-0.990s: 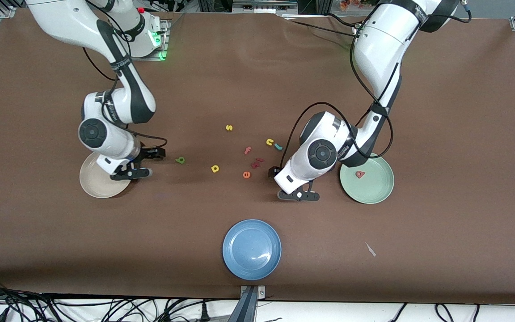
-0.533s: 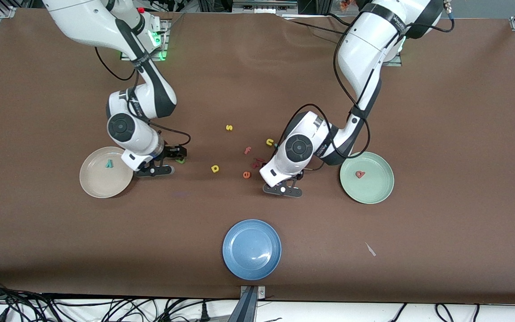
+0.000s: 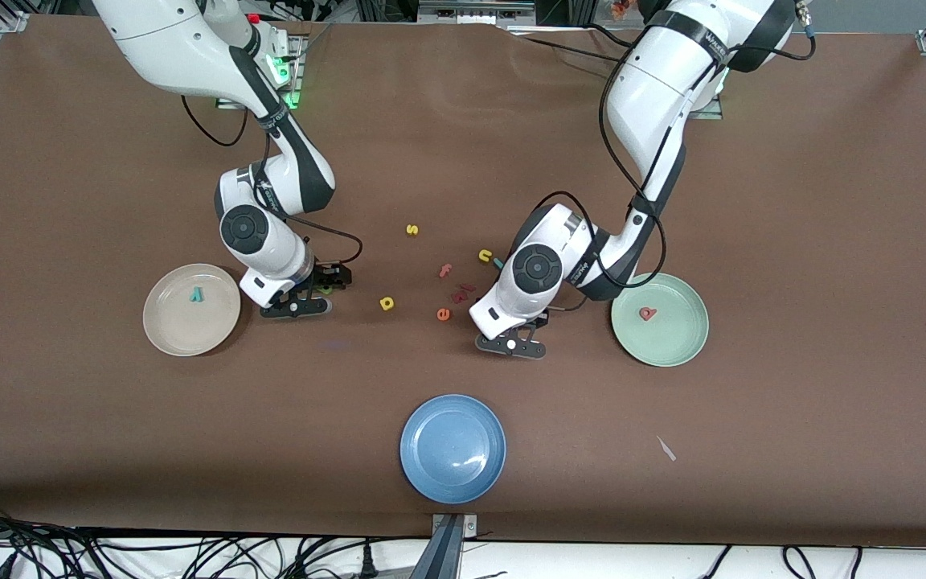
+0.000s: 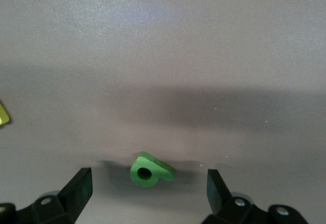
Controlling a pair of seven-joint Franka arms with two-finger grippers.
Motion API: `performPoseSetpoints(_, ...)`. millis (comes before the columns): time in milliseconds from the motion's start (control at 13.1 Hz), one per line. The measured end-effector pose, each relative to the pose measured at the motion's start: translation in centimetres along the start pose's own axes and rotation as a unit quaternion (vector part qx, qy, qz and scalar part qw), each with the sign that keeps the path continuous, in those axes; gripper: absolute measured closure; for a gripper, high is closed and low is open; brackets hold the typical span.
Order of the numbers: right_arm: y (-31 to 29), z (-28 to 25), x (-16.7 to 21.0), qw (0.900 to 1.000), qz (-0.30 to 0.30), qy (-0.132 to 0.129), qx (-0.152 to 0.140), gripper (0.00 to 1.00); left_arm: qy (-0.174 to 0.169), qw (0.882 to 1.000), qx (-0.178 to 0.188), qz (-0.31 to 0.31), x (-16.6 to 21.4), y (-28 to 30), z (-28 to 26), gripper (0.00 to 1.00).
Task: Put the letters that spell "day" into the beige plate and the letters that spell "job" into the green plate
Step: 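Grasp green g with the right gripper while the left gripper grasps blue o, then place green g on the beige plate while the left gripper places blue o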
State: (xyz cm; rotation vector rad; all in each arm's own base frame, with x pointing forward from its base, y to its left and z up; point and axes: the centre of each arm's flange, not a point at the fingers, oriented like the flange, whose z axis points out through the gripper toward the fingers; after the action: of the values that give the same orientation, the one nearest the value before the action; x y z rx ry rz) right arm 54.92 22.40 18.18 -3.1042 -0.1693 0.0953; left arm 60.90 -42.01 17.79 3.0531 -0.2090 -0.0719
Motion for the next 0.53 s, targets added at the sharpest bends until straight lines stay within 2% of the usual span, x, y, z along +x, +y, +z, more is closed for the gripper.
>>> performPoseSetpoints(228, 0.05, 0.19, -0.03, 1.000, -0.003, -0.001, -0.002, 0.04, 0.010, 1.000, 0.000, 0.004, 0.19, 0.01, 0.07, 0.39)
performPoseSetpoints(304, 0.07, 0.33, -0.05, 1.000, -0.004, -0.002, -0.002, 0.09, 0.017, 1.000, 0.002, 0.007, 0.31, 0.02, 0.09, 0.40)
performPoseSetpoints(381, 0.10, 0.44, -0.06, 1.000, -0.004, -0.003, -0.002, 0.09, 0.019, 1.000, 0.002, 0.008, 0.34, 0.02, 0.20, 0.47)
performPoseSetpoints(457, 0.14, 0.49, -0.06, 1.000, -0.004, -0.003, -0.003, 0.14, 0.019, 1.000, 0.002, 0.008, 0.33, -0.01, 0.37, 0.47)
performPoseSetpoints(533, 0.17, 0.49, -0.04, 1.000, -0.004, -0.003, -0.003, 0.15, 0.021, 1.000, 0.004, 0.009, 0.40, -0.11, 0.41, 0.54)
